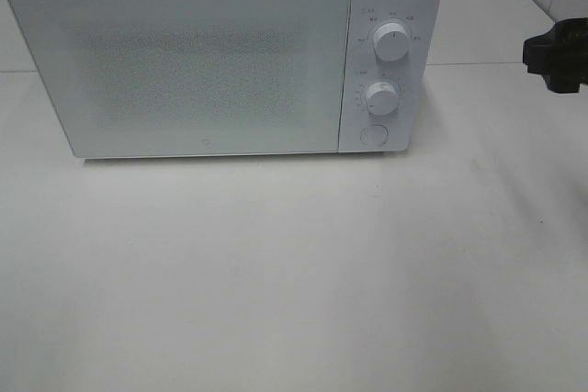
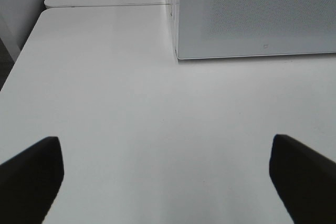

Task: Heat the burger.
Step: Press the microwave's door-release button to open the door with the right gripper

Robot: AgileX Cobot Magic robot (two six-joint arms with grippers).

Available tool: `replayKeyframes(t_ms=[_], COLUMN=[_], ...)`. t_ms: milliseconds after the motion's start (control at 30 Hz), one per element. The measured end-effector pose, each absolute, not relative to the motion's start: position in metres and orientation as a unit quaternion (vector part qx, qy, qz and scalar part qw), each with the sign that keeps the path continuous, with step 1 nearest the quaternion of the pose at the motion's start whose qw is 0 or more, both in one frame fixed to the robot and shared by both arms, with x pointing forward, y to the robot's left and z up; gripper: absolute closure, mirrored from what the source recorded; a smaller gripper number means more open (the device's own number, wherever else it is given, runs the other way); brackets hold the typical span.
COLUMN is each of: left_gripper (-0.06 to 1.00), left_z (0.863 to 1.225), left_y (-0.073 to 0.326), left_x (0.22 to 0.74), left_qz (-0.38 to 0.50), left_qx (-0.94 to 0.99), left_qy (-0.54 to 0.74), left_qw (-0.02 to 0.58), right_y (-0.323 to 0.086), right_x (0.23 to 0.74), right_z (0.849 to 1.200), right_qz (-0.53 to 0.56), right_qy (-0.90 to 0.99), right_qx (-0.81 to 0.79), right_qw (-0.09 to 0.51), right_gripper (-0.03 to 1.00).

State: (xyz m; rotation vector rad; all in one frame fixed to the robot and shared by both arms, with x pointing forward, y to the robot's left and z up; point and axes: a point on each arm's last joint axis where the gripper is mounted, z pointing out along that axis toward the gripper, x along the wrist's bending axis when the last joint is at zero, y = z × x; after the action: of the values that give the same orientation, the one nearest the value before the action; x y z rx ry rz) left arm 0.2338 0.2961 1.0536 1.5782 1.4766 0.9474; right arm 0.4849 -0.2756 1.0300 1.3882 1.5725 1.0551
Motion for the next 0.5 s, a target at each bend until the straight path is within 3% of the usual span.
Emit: replayKeyframes(t_ms=[500], left_gripper=[-0.05], left_z=[1.054], left_y=[0.296], left_x=[0.234], left_qz=[0.371], left_qx=[0.618], left_qy=[0.579], left_qw=[0.381], right_y=[-0.250], right_x=[0.508], right_z=[1.000], right_qz=[0.463], right_qy=[0.596], right_qx=[0.566], right_qw=[0.333], right_gripper=[0.26])
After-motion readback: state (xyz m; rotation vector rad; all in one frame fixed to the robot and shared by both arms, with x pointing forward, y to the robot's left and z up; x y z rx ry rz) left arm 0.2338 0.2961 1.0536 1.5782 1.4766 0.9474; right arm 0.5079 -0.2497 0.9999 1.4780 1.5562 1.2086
